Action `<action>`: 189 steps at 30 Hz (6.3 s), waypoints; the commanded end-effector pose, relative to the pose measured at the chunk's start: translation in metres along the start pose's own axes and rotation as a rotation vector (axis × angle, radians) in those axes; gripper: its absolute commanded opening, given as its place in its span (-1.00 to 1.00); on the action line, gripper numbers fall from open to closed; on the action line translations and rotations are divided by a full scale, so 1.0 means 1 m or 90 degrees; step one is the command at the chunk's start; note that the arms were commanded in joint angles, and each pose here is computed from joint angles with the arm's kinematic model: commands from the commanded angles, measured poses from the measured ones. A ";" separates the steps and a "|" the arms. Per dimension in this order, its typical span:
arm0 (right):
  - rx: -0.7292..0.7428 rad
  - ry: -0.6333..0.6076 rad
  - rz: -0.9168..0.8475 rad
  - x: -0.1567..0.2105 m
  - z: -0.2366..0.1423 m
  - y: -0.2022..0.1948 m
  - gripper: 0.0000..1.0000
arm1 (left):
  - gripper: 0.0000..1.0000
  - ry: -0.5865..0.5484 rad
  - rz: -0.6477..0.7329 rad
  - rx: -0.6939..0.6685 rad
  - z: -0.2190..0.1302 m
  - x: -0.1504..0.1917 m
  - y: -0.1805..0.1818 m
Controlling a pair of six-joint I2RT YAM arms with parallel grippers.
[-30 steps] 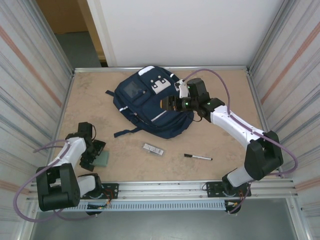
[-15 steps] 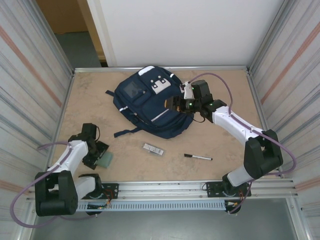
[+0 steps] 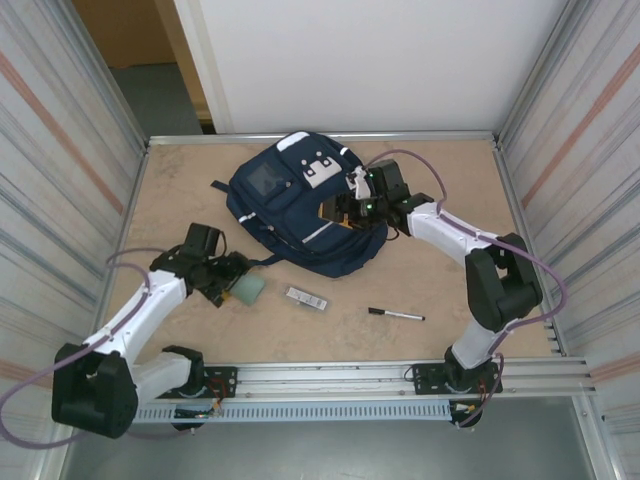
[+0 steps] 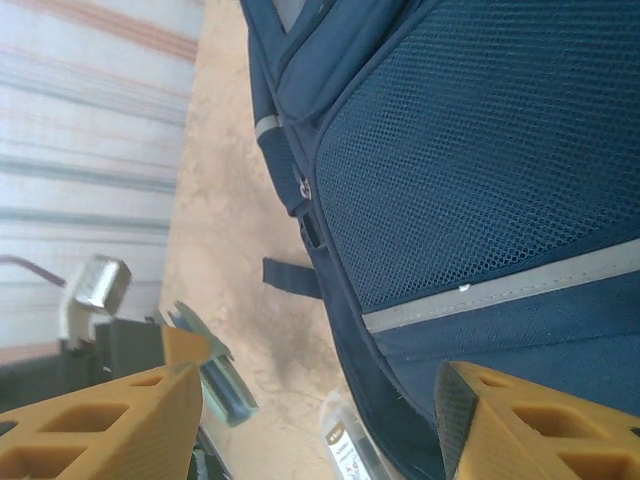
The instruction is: Pack the student bag
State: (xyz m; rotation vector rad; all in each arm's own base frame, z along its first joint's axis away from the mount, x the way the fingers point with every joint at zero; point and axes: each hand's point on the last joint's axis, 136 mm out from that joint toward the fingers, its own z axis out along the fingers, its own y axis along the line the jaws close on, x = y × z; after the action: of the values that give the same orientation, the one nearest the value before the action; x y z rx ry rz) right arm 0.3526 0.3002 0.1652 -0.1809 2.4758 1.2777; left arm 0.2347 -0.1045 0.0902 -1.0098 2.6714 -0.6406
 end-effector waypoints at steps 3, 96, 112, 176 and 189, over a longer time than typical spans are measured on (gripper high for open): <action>-0.022 0.073 -0.159 0.034 0.021 0.015 0.17 | 0.55 -0.017 0.022 0.048 -0.014 -0.002 -0.040; 0.089 -0.277 0.155 -0.009 -0.187 -0.109 -0.74 | -0.23 -0.118 0.981 -0.255 0.152 0.040 -0.244; 0.208 -0.243 0.121 0.006 -0.164 -0.109 -0.73 | -1.00 -0.281 0.972 -0.063 -0.009 0.029 -0.326; -0.020 -0.350 0.420 -0.039 -0.016 -0.048 0.12 | -1.00 -0.112 0.637 0.311 -0.055 -0.009 -0.324; 0.160 -0.317 0.163 -0.009 -0.121 -0.060 0.28 | 0.20 -0.044 0.599 0.311 -0.023 0.005 -0.303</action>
State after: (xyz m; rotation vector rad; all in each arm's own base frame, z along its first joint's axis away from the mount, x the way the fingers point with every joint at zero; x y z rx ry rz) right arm 0.3599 0.1973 0.1711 0.7098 2.2076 1.1142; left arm 0.3991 -0.3126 0.2335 0.3842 2.3859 -0.8787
